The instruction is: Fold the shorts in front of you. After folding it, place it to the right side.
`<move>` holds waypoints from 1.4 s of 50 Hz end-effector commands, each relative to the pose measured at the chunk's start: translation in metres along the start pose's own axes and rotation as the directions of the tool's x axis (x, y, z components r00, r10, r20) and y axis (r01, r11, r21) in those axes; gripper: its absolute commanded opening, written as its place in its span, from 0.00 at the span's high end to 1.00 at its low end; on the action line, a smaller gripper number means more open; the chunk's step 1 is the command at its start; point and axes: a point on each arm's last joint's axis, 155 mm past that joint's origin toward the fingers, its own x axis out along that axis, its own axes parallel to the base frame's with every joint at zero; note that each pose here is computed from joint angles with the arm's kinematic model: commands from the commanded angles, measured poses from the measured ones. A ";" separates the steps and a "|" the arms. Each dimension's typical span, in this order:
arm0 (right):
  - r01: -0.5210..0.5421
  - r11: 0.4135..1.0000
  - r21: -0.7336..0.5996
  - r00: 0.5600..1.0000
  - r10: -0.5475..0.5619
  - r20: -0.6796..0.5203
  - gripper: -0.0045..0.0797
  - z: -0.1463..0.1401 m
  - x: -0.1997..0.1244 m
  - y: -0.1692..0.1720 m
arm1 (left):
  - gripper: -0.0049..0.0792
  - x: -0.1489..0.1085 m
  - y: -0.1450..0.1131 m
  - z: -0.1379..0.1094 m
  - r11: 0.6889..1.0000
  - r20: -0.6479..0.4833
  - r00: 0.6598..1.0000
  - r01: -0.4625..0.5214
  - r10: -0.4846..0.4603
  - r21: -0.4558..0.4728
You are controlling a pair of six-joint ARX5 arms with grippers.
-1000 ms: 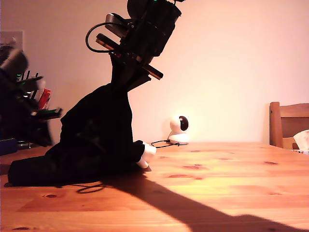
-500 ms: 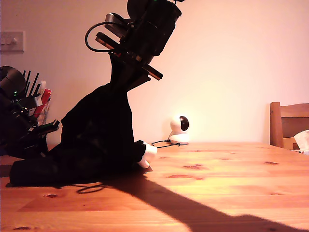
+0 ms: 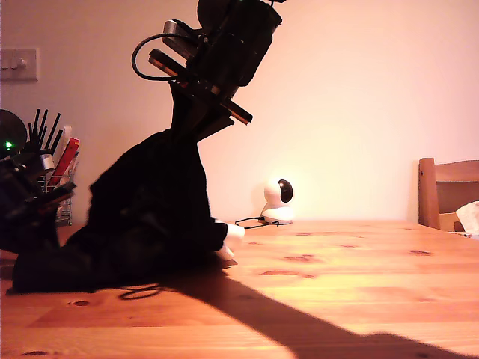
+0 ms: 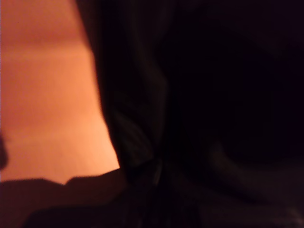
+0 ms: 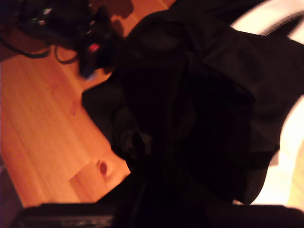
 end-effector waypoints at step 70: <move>-0.120 0.980 -0.158 0.988 0.133 0.075 0.96 0.017 -0.040 0.037 | 0.95 -0.081 -0.098 -0.124 0.975 -0.448 0.872 -0.129 0.198 0.179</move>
